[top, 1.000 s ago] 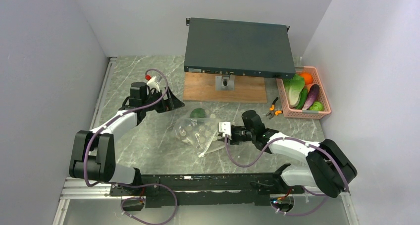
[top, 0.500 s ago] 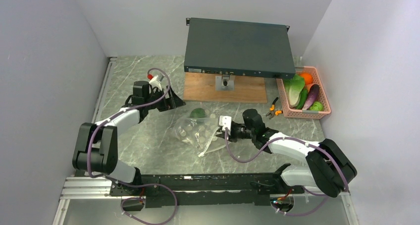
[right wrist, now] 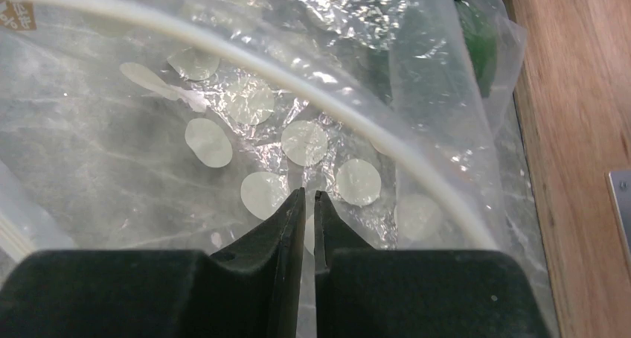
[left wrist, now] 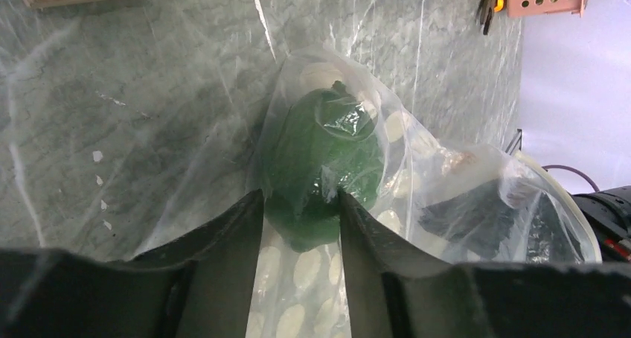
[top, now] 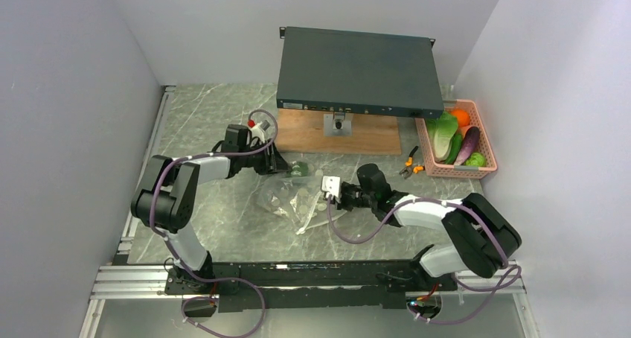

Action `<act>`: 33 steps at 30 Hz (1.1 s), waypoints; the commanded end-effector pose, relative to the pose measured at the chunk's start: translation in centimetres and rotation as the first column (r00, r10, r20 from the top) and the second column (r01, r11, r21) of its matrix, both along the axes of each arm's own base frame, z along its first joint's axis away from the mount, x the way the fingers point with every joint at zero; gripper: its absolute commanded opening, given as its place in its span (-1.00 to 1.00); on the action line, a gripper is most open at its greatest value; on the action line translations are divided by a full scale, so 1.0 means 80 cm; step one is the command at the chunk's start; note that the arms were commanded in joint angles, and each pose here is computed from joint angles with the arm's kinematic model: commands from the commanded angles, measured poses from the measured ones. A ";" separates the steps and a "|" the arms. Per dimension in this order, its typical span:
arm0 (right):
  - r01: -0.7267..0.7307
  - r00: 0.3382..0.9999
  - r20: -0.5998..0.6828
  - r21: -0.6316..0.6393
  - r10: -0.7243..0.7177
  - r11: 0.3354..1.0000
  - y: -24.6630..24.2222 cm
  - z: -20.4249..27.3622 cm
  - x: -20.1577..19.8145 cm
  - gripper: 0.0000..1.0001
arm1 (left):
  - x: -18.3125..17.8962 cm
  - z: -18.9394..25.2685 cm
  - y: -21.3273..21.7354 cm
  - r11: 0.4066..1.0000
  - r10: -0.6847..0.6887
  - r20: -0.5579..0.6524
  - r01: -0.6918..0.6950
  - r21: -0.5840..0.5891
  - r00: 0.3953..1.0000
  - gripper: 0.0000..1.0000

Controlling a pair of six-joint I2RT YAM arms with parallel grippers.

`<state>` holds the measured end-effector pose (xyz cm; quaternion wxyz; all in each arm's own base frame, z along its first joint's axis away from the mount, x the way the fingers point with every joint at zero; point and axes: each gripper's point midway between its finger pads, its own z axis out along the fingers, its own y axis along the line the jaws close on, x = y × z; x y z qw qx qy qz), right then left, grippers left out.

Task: Open the zip-top bag and remove the fake food
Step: Adjust the fake vegetable in the zipper food storage bag.

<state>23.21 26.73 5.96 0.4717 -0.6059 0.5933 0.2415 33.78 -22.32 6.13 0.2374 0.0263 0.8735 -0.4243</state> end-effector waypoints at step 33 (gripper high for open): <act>0.200 0.979 0.020 0.057 -0.201 0.978 0.040 0.014 0.091 0.34 | -0.036 -0.010 -0.036 0.986 -0.144 0.003 0.144 -0.090 0.990 -0.94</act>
